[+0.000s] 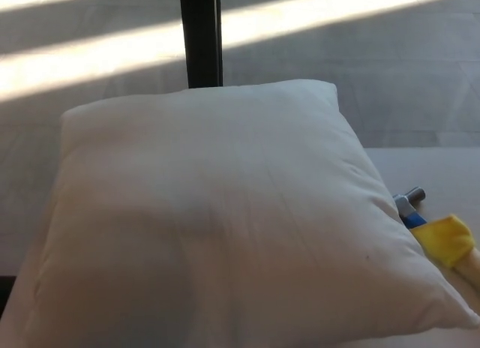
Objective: A hammer is kept on the right hand side and a pillow is kept on the left hand side on the desk infront of the robot and the robot uses its right hand to pick up the hammer and makes a downward swinging motion to hit the pillow
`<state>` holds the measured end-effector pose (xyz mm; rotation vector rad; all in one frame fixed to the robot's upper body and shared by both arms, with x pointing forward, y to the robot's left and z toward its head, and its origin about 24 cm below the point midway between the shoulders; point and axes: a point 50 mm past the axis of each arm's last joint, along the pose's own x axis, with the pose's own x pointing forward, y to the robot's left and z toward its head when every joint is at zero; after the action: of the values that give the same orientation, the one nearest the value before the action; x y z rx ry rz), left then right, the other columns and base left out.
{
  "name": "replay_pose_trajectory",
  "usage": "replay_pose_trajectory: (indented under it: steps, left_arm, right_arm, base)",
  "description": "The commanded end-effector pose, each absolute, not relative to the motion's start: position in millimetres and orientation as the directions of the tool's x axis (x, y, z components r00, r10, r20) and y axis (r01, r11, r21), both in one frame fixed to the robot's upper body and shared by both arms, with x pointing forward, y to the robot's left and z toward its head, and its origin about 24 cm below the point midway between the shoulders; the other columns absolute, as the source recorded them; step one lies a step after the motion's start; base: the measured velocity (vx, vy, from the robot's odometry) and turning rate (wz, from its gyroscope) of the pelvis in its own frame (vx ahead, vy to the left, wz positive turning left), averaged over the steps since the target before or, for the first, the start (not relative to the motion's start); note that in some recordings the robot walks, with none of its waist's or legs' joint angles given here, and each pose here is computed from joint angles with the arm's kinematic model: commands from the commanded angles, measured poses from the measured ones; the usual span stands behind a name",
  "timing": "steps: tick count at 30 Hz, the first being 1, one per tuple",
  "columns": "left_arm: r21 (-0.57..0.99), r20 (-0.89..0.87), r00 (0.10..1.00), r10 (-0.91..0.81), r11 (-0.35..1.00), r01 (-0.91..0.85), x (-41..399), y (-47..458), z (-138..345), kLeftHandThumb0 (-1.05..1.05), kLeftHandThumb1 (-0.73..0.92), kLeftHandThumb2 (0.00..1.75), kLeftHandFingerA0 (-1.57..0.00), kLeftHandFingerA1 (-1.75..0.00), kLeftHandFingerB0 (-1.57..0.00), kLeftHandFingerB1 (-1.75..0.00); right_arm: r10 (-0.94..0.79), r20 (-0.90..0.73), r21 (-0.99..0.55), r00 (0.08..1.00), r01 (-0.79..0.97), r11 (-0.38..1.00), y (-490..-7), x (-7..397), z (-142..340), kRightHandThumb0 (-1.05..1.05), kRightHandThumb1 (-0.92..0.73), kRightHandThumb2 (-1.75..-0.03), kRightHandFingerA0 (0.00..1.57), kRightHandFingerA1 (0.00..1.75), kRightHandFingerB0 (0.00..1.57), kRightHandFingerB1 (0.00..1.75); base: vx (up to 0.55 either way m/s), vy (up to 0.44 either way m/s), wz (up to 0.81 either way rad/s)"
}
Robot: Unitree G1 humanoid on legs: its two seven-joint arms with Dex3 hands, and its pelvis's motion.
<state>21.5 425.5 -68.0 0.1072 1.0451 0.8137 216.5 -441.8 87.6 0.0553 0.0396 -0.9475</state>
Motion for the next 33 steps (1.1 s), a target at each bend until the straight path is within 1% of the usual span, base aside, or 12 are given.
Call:
replay_pose_trajectory:
  steps: [1, 4, 5, 13, 21, 22, 23, 26, 27, 28, 31, 33]
  left_arm:
    - [0.451, -0.71, 0.268, 0.651, 0.713, -0.536, 19.9, 430.8, -62.2, -0.58, 0.69, 0.6, -0.58, -0.66, -0.58, -0.5]
    - [0.447, -0.713, 0.254, 0.653, 0.703, -0.553, 19.2, 429.1, -64.3, -0.59, 0.67, 0.6, -0.52, -0.66, -0.6, -0.51]
    - [0.451, -0.712, 0.251, 0.655, 0.702, -0.552, 19.3, 429.0, -64.4, -0.59, 0.67, 0.6, -0.52, -0.65, -0.59, -0.51]
    - [0.458, -0.715, 0.25, 0.653, 0.707, -0.538, 16.5, 428.7, -64.7, -0.6, 0.68, 0.6, -0.51, -0.64, -0.61, -0.52]
    - [0.451, -0.715, 0.236, 0.659, 0.691, -0.565, 15.7, 428.3, -65.6, -0.59, 0.66, 0.6, -0.54, -0.68, -0.64, -0.54]
    - [0.454, -0.717, 0.231, 0.657, 0.693, -0.56, 14.2, 428.2, -65.7, -0.59, 0.66, 0.6, -0.53, -0.69, -0.64, -0.55]
    - [0.461, -0.723, 0.236, 0.649, 0.709, -0.534, 13.8, 427.0, -66.7, -0.59, 0.69, 0.61, -0.5, -0.63, -0.61, -0.52]
    - [0.462, -0.724, 0.237, 0.648, 0.71, -0.531, 13.8, 426.8, -66.8, -0.59, 0.69, 0.61, -0.5, -0.63, -0.61, -0.52]
    - [0.456, -0.725, 0.239, 0.647, 0.709, -0.538, 13.2, 426.8, -66.8, -0.59, 0.68, 0.6, -0.52, -0.65, -0.6, -0.52]
    - [0.454, -0.722, 0.246, 0.646, 0.711, -0.537, 12.5, 426.7, -66.7, -0.57, 0.68, 0.6, -0.54, -0.66, -0.6, -0.53]
    - [0.458, -0.725, 0.251, 0.641, 0.722, -0.519, 11.4, 426.9, -66.3, -0.59, 0.69, 0.61, -0.53, -0.64, -0.59, -0.51]
    - [0.452, -0.722, 0.257, 0.642, 0.72, -0.527, 11.6, 426.7, -66.3, -0.58, 0.68, 0.6, -0.53, -0.64, -0.6, -0.52]
  right_arm:
    - [-0.709, 0.155, -0.073, 0.688, 0.724, 0.686, -410.0, 251.3, 160.5, -0.38, -0.39, -0.99, 0.01, 0.51, 0.0, 0.48]
    - [-0.531, 0.259, -0.233, 0.807, 0.585, 0.776, -373.7, 270.3, 193.8, -0.79, -0.73, -0.62, 0.02, 0.3, 0.12, 0.25]
    - [-0.497, 0.281, -0.287, 0.821, 0.566, 0.773, -365.4, 273.5, 198.1, -0.78, -0.55, -0.98, 0.02, 0.25, 0.07, 0.3]
    - [-0.224, 0.308, -0.654, 0.925, 0.377, 0.656, -302.5, 305.4, 209.0, -1.03, -0.64, -1.03, 0.04, 0.09, 0.07, 0.0]
    - [-0.156, 0.15, -0.784, 0.976, 0.214, 0.583, -282.8, 330.1, 182.1, -0.98, -0.6, -0.99, 0.08, 0.04, 0.09, 0.11]
    - [-0.128, 0.116, -0.79, 0.985, 0.17, 0.589, -275.4, 331.1, 177.3, -0.89, -0.67, -0.61, 0.0, 0.24, 0.0, 0.27]
    - [-0.103, 0.012, -0.862, 0.995, 0.063, 0.503, -262.9, 337.8, 157.9, -0.9, -0.55, -0.95, 0.04, 0.14, 0.12, 0.1]
    - [-0.103, -0.001, -0.871, 0.995, 0.049, 0.489, -261.3, 338.7, 155.8, -0.9, -0.55, -0.95, 0.04, 0.14, 0.12, 0.1]
    - [-0.105, -0.015, -0.88, 0.994, 0.037, 0.474, -260.3, 341.3, 148.2, -0.86, -0.65, -0.6, 0.0, 0.31, 0.06, 0.29]
    - [-0.117, -0.04, -0.888, 0.992, 0.018, 0.459, -260.5, 344.0, 141.2, -0.83, -0.53, -0.94, 0.0, 0.21, 0.07, 0.25]
    - [-0.165, -0.075, -0.92, 0.983, -0.004, 0.393, -264.6, 348.2, 127.1, -0.86, -0.69, -0.61, 0.0, 0.4, 0.12, 0.27]
    - [-0.177, -0.08, -0.919, 0.981, -0.004, 0.395, -265.4, 348.6, 123.7, -0.85, -0.54, -0.96, 0.04, 0.3, 0.09, 0.33]
  base:
    - [0.0, 0.0, 0.0]
    - [0.0, 0.0, 0.0]
    - [0.0, 0.0, 0.0]
    - [0.0, 0.0, 0.0]
    - [0.0, 0.0, 0.0]
    - [0.0, 0.0, 0.0]
    - [0.0, 0.0, 0.0]
    - [0.0, 0.0, 0.0]
    - [0.0, 0.0, 0.0]
    - [0.0, 0.0, 0.0]
    - [0.0, 0.0, 0.0]
    - [0.0, 0.0, 0.0]
